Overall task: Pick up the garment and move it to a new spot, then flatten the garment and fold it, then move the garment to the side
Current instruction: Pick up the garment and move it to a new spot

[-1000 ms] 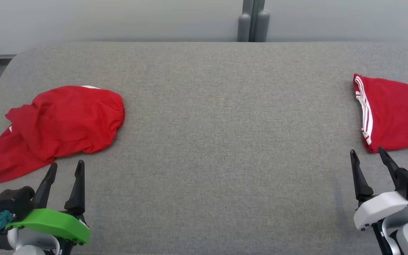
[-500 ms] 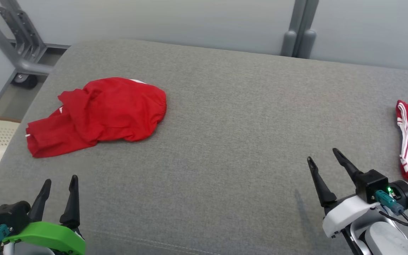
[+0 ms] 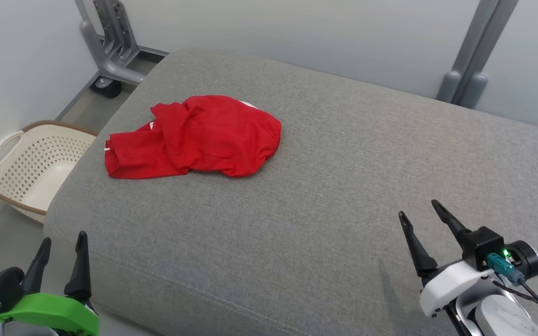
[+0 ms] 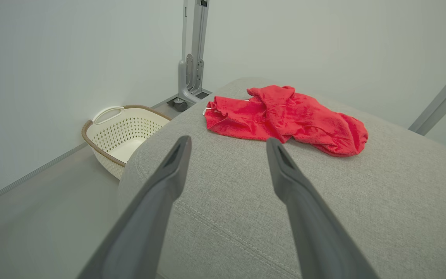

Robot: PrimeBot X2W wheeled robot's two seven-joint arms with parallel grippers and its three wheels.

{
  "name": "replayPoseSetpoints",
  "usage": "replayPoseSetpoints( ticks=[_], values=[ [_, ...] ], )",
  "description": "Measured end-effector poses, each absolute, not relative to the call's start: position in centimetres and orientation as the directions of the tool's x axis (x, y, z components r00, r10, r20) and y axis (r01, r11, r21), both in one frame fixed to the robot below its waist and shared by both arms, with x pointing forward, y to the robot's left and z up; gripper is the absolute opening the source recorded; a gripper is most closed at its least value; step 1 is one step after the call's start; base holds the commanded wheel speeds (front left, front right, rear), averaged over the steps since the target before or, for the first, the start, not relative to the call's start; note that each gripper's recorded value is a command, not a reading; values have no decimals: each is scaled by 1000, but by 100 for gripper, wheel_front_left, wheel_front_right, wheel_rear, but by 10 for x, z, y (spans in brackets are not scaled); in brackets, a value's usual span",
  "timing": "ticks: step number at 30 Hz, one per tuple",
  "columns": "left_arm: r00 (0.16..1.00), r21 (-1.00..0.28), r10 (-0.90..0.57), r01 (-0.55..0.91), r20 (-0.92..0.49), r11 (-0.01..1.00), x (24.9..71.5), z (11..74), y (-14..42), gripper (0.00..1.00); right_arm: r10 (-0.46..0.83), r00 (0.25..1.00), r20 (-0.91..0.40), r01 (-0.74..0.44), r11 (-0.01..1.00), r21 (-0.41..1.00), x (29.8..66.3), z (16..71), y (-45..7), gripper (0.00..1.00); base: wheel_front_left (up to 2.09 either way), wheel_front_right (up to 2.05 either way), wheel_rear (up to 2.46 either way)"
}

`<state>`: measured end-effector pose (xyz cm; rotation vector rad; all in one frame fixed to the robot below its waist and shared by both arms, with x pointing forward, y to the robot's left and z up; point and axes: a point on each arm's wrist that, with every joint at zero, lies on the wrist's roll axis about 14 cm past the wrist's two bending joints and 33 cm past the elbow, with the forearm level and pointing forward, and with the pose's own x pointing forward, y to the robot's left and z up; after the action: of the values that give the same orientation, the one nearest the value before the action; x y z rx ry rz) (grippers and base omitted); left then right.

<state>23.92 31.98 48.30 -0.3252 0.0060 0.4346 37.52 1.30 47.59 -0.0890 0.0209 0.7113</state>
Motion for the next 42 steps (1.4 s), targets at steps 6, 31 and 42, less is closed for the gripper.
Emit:
replayPoseSetpoints(
  ticks=[6,31,42],
  values=[
    [896,-353,435,-439,-96,826,241,485,333,100,707,707,1,-705,706,-71,375,489,42,100,0,0,0],
    [903,-547,160,-374,-399,749,426,435,316,100,637,766,-86,-643,763,-69,438,443,7,100,0,0,0],
    [884,-586,105,-387,-456,712,474,394,301,100,563,819,-115,-573,815,-91,471,420,-22,100,0,0,0]
  ],
)
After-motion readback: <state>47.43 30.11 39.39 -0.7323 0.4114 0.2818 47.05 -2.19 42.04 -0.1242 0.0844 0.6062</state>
